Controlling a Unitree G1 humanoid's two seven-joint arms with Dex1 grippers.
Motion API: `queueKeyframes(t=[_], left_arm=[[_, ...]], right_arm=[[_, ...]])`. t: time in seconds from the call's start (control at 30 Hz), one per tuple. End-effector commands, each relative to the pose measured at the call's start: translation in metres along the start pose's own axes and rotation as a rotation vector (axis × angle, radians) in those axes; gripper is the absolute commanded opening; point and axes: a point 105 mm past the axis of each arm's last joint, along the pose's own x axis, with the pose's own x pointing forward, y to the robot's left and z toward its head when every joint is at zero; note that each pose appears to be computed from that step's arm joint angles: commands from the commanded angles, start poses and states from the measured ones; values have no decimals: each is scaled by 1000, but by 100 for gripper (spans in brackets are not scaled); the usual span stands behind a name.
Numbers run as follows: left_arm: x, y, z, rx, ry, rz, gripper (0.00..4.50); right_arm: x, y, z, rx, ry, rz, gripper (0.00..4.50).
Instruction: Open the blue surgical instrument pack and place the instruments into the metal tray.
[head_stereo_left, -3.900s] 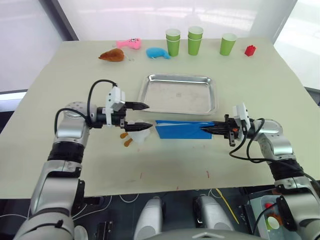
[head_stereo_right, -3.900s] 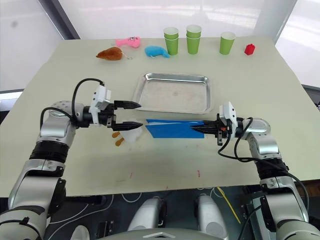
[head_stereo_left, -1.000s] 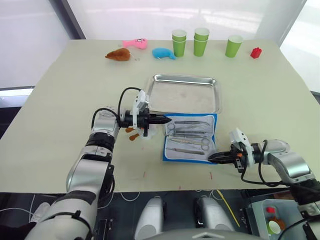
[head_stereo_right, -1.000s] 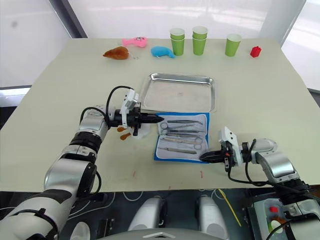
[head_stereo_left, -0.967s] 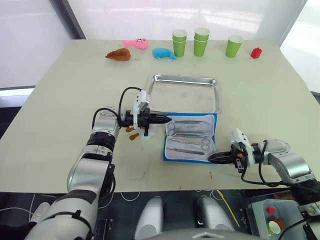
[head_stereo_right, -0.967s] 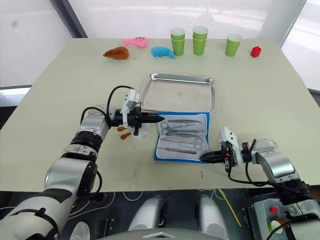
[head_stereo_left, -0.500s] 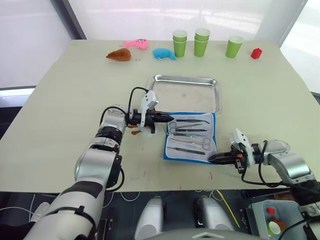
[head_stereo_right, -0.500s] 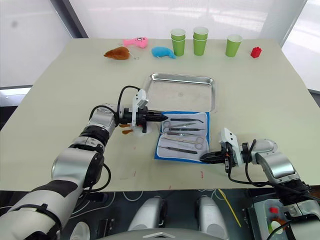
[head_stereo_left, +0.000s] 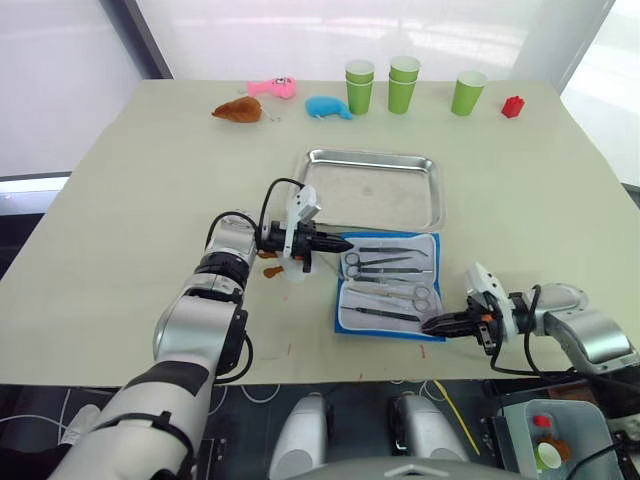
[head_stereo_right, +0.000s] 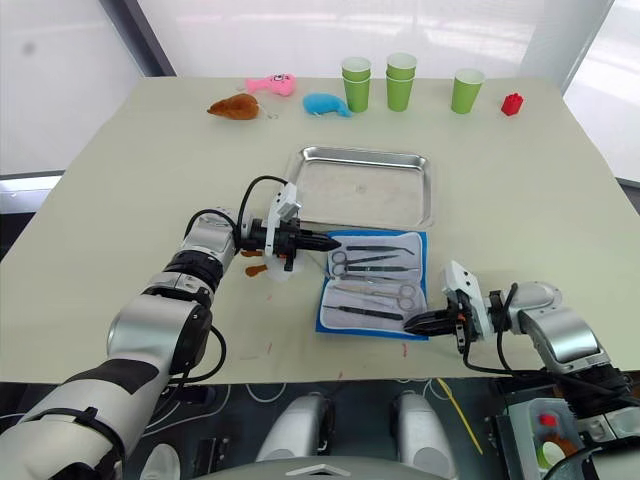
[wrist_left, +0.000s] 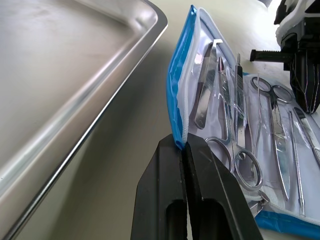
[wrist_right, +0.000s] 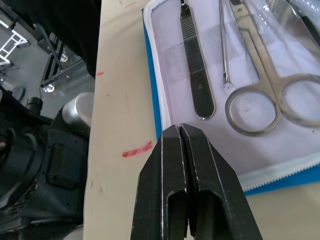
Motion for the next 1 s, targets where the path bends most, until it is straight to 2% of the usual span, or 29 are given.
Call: queueKeyframes(t=[0.03,0.47,0.63,0.87,1.0], left_arm=[[9,-7,-36,-89,104,-16,0],[11,2,-60,-305,213,121,0],[11,-3,-62,-337,224,84,0],[10,-1,-51,-379,134,82,0],[8,-1,-35,-528,-43,62,0]], right_arm=[[-3,3,-3,-4,16,9,2],[0,-9,-11,-49,60,-61,2],[1,-11,-13,-84,76,-69,2],[0,-12,-10,-93,61,-74,2],[0,-13,-12,-88,71,-78,2]])
